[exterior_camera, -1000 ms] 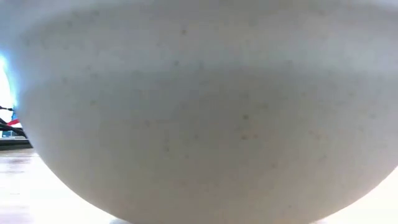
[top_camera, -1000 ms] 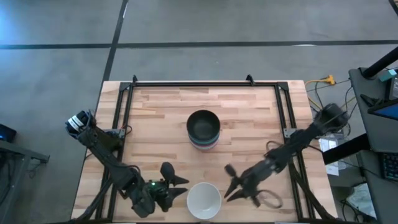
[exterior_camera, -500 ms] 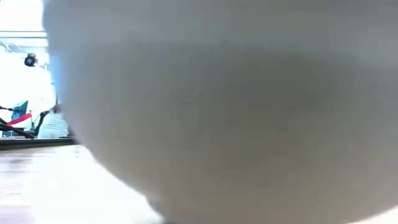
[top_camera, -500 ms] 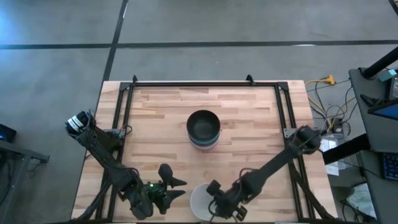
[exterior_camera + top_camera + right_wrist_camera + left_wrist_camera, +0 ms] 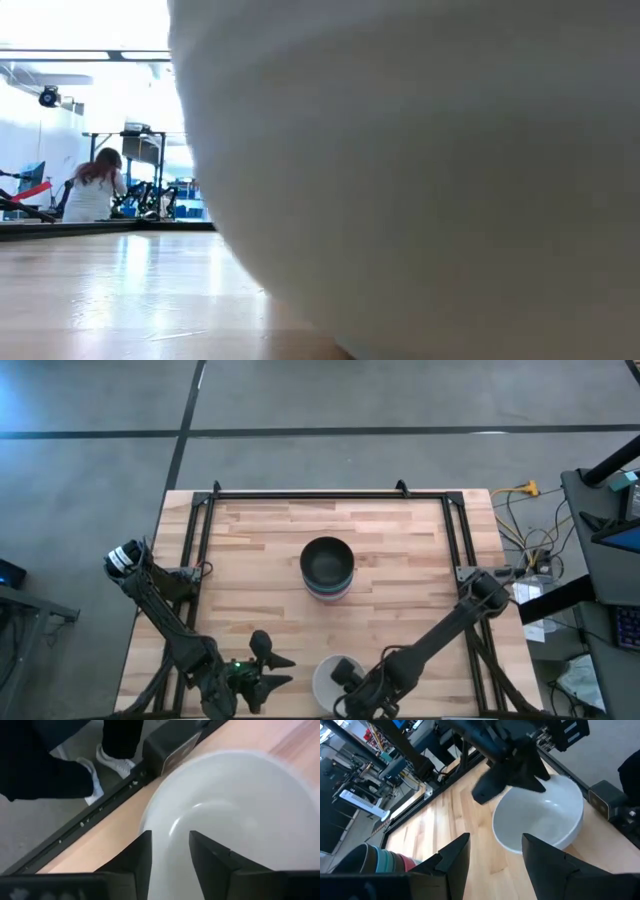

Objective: Nest bowls inside each other
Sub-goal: Stack the white bowl on the black bowl

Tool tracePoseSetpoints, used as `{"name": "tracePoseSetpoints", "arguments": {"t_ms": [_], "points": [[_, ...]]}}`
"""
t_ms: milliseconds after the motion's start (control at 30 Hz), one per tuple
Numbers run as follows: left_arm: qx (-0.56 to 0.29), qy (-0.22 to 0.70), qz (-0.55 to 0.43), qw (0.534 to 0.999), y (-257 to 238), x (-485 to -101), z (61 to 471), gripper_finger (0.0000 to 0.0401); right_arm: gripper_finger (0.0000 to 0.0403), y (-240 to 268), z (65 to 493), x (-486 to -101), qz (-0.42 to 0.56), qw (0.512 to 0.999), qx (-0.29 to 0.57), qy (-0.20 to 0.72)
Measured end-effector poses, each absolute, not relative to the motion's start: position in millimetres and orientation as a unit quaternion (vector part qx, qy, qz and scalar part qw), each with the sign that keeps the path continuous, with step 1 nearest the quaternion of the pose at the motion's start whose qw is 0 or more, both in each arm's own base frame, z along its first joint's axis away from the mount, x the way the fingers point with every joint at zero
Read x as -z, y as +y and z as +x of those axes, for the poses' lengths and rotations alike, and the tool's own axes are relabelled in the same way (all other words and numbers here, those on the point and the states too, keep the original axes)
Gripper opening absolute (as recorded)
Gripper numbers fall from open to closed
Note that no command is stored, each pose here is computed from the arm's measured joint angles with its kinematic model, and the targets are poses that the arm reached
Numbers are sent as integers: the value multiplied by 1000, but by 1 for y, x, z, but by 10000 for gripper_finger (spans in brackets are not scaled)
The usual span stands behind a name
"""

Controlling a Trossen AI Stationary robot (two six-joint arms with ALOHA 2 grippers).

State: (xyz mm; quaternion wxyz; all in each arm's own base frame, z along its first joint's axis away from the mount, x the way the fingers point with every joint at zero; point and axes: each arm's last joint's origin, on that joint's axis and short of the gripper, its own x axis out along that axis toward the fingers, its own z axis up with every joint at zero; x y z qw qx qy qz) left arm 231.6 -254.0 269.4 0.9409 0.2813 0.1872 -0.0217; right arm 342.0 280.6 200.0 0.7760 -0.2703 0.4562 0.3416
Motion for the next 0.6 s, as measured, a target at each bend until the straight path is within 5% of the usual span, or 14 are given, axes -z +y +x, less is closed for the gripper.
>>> {"name": "tracePoseSetpoints", "arguments": {"t_ms": [600], "points": [[22, 191, 285, 939, -253, -266, 231, 164, 124, 288, 324, -221, -229, 788, -335, 462]]}}
